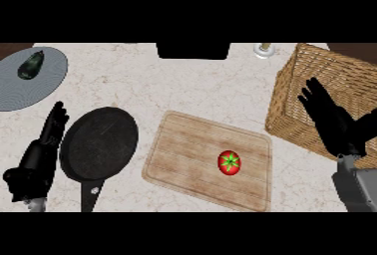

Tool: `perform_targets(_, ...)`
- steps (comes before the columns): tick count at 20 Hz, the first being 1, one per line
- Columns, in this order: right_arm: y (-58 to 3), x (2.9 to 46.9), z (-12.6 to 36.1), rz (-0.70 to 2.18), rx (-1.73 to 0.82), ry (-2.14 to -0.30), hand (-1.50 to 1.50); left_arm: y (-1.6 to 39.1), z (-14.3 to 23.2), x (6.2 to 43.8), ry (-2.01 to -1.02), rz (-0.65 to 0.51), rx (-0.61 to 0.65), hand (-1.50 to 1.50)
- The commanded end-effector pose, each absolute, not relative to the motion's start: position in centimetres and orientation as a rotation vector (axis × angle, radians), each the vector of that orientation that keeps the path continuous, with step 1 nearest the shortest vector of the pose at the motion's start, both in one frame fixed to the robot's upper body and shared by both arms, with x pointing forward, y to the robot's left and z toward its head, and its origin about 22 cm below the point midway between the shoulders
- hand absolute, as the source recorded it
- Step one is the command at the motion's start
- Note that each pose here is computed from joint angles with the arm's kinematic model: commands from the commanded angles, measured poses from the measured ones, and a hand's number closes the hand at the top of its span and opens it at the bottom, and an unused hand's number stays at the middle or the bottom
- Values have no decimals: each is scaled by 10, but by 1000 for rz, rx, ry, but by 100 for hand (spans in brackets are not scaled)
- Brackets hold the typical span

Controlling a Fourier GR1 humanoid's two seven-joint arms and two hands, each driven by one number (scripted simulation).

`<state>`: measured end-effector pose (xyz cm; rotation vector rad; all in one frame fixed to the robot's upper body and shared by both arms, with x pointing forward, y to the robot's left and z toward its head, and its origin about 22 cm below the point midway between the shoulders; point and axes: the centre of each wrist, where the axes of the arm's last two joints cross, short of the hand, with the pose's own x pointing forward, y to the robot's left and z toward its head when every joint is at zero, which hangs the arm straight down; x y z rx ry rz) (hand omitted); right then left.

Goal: Pick the tomato from the cutting board and place it in the basket

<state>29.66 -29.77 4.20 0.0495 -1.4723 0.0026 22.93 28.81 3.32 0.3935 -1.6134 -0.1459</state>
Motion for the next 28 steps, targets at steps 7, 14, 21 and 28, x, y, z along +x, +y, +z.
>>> perform_targets(7, -296, 313, 130, 578, -167, -2001, 150, 293, 36, 251, -1449, -81, 250, 0)
perform_targets(14, -132, 292, 67, 518, -307, -2176, -150, 301, 40, 273, -1401, -88, 199, 0)
perform_targets(21, -59, 289, 113, 528, -445, -1845, -150, 316, 34, 277, -1384, -70, 204, 0)
perform_targets(28, -101, 324, 154, 785, -969, -1417, -150, 327, 29, 273, -1342, -42, 239, 0)
